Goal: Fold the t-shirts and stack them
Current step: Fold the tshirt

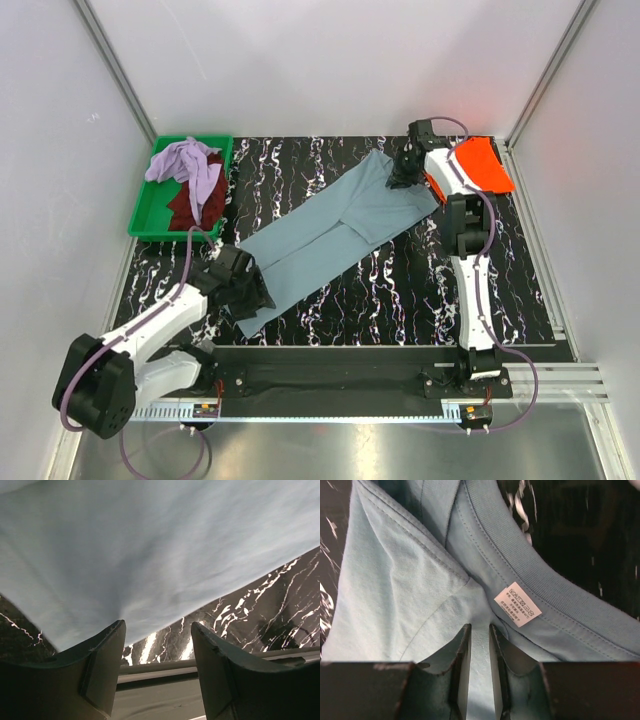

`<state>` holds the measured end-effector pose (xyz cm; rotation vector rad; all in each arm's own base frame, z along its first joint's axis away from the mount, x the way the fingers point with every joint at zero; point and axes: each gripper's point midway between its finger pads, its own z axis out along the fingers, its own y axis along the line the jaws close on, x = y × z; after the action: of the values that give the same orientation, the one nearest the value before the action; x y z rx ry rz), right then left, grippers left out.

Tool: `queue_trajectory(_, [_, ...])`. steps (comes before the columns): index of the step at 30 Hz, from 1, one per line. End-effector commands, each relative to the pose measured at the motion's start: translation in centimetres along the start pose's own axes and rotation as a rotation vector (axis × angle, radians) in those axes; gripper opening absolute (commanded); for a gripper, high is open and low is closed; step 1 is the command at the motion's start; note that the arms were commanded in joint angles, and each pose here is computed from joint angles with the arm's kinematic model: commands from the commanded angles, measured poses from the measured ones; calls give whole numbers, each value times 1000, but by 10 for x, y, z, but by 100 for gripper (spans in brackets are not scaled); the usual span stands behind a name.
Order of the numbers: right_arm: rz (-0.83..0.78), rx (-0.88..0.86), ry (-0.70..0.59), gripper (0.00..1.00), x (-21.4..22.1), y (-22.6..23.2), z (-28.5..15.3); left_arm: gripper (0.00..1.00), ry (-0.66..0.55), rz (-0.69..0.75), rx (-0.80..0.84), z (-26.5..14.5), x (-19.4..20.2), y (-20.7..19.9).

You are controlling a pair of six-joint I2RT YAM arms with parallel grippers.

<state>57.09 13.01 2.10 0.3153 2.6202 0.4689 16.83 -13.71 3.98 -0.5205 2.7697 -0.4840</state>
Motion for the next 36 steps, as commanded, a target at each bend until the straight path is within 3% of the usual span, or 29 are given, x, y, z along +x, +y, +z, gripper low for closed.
queue_trajectory(1, [-41,38,-1,28,-3,-9,21,60,-47,8,39,7,-12,-11])
queue_trajectory(9, [-84,-71,-102,31,-41,22,13,60,14,27,22,23,-1,-13])
queue_trajectory(20, [-94,-165,-247,40,-80,73,-106,60,35,125,-15,16,24,-32])
queue_trajectory(24, [-37,-153,-216,39,-63,72,-130,61,-52,162,-168,-1,8,-7])
queue_trajectory(29, [49,-123,-135,28,-25,56,-121,62,-183,196,-280,-22,-22,6])
queue_trajectory(31, [95,-104,-104,26,-3,43,-114,62,-192,211,-251,-27,-26,-3])
queue_trajectory(36, [158,-76,-55,24,28,25,-86,62,-158,246,34,-28,-17,-55])
